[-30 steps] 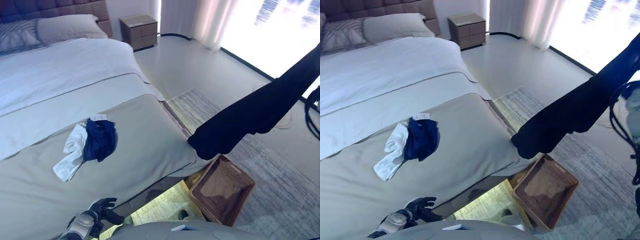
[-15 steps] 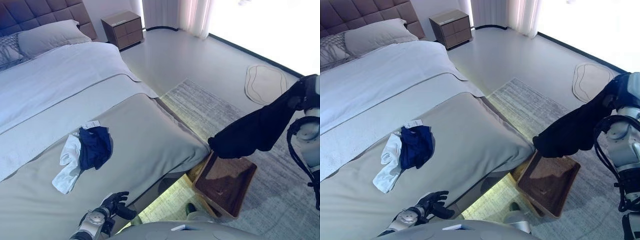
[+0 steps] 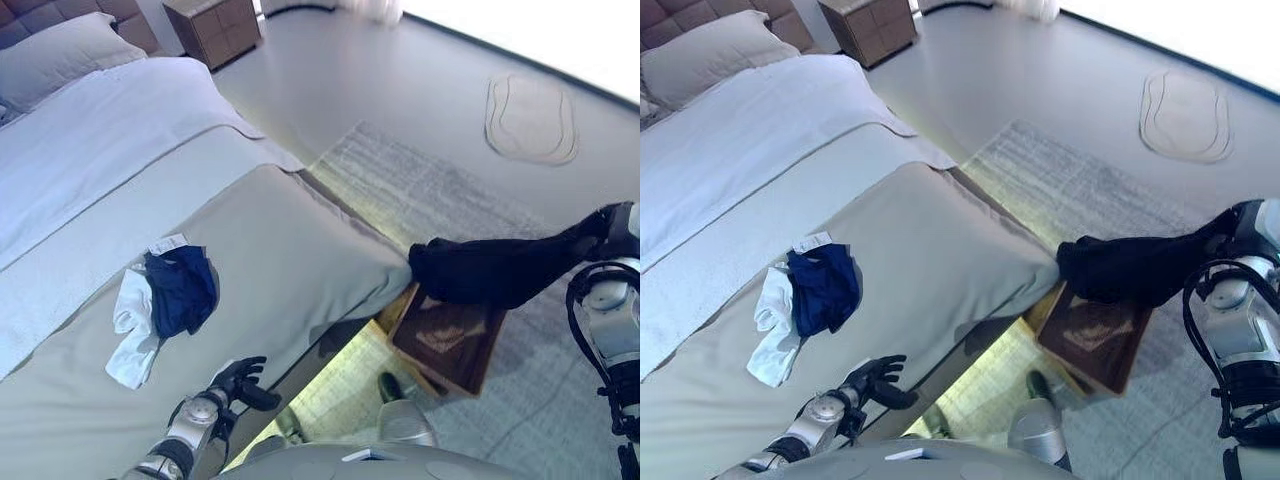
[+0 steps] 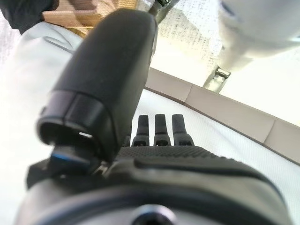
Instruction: Pick up the clothes from the bed and place them into the basket
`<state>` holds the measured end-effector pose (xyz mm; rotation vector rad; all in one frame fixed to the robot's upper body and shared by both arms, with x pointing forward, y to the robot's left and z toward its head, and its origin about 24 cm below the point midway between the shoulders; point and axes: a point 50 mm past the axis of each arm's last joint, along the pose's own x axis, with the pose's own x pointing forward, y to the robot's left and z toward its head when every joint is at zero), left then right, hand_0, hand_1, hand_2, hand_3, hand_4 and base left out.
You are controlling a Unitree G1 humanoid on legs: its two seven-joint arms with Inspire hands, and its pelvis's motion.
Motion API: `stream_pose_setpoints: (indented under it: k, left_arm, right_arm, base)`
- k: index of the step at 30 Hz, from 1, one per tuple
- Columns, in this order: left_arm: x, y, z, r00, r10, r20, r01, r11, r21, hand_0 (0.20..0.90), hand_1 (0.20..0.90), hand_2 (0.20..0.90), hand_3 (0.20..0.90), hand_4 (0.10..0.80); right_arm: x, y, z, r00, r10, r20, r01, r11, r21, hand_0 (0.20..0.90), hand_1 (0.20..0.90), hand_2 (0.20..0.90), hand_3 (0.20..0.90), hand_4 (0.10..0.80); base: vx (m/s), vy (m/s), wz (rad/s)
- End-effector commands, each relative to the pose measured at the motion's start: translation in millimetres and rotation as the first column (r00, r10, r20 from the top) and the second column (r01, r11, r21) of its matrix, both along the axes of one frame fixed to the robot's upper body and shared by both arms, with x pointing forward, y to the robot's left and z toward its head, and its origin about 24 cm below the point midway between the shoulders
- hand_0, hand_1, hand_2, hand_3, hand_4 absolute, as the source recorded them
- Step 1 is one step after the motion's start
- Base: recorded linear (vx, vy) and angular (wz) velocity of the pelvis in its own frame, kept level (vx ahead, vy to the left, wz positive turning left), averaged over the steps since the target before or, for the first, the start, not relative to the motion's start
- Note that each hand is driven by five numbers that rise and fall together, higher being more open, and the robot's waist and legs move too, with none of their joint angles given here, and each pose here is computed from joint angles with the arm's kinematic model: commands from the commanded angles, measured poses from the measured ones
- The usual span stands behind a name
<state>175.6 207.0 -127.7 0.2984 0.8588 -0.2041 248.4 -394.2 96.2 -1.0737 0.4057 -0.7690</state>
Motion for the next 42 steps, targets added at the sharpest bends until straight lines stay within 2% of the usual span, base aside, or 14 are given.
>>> stream_pose_setpoints:
  k: [1, 7, 8, 9, 10, 20, 26, 30, 32, 37, 42]
  left_arm:
    - [39, 3, 25, 0.981, 0.068, 0.181, -0.061, 0.997, -0.042, 0.9, 0.9, 0.9, 0.9, 0.8]
    - [70, -1, 51, 0.945, 0.078, 0.319, -0.049, 0.994, -0.098, 0.9, 0.9, 0.9, 0.9, 0.8]
    - [71, 0, 53, 0.941, 0.08, 0.328, -0.048, 0.993, -0.104, 0.9, 0.9, 0.9, 0.9, 0.8]
    - [75, 0, 56, 0.935, 0.084, 0.345, -0.047, 0.993, -0.113, 0.9, 0.9, 0.9, 0.9, 0.8]
    - [77, 0, 58, 0.931, 0.084, 0.354, -0.045, 0.992, -0.118, 0.9, 0.9, 0.9, 0.9, 0.8]
    - [83, 3, 71, 0.919, 0.057, 0.39, -0.006, 0.992, -0.129, 0.9, 0.9, 0.9, 0.9, 0.8]
    - [69, 1, 62, 0.934, 0.021, 0.358, 0.025, 0.992, -0.124, 0.9, 0.9, 0.9, 0.9, 0.8]
    - [58, -2, 54, 0.946, 0.033, 0.322, 0.012, 0.991, -0.137, 0.9, 0.9, 0.9, 0.9, 0.8]
    - [52, 1, 49, 0.952, 0.058, 0.302, -0.014, 0.989, -0.146, 0.9, 0.9, 0.9, 0.9, 0.8]
    - [41, 11, 42, 0.958, 0.107, 0.266, -0.072, 0.988, -0.137, 0.9, 0.9, 0.9, 0.9, 0.8]
    - [25, 30, 34, 0.955, 0.207, 0.214, -0.186, 0.976, -0.117, 0.9, 0.9, 0.9, 0.9, 0.8]
  right_arm:
    - [24, 4, 37, 0.983, 0.019, 0.185, -0.001, 0.995, -0.101, 0.3, 0.3, 0.3, 0.2, 0.1]
    - [44, 3, 38, 0.985, -0.042, 0.17, 0.054, 0.996, -0.068, 0.3, 0.3, 0.3, 0.2, 0.1]
    - [45, 2, 39, 0.984, -0.051, 0.171, 0.063, 0.996, -0.067, 0.514, 0.514, 0.514, 0.45, 0.35]
    - [47, 0, 40, 0.984, -0.069, 0.163, 0.081, 0.994, -0.071, 0.585, 0.585, 0.585, 0.532, 0.432]
    - [49, -1, 40, 0.985, -0.083, 0.154, 0.094, 0.993, -0.068, 0.9, 0.9, 0.9, 0.9, 0.8]
    - [39, -21, 30, 0.963, -0.233, 0.137, 0.232, 0.972, 0.026, 0.9, 0.9, 0.9, 0.9, 0.8]
    - [23, -34, 23, 0.936, -0.296, 0.191, 0.285, 0.955, 0.082, 0.9, 0.9, 0.9, 0.9, 0.8]
    - [19, -31, 11, 0.948, -0.256, 0.19, 0.24, 0.965, 0.105, 0.9, 0.9, 0.9, 0.9, 0.8]
    - [17, -25, 0, 0.954, -0.226, 0.198, 0.196, 0.968, 0.157, 0.9, 0.9, 0.9, 0.9, 0.8]
    - [19, -2, -11, 0.96, -0.122, 0.251, 0.082, 0.983, 0.163, 0.9, 0.9, 0.9, 0.9, 0.8]
    - [25, 35, -9, 0.951, 0.125, 0.282, -0.181, 0.966, 0.184, 0.9, 0.9, 0.9, 0.9, 0.8]
  base:
    - [-0.141, 0.006, -0.2]
    - [-0.088, -0.03, -0.12]
    - [-0.001, -0.028, 0.08]
    - [-0.06, -0.039, 0.07]
    - [-0.045, -0.052, 0.09]
    - [-0.002, -0.059, 0.07]
    - [0.052, 0.02, 0.15]
    - [0.112, 0.134, 0.03]
    - [0.134, 0.158, -0.02]
    - [0.073, 0.115, -0.1]
    - [0.045, 0.109, 0.04]
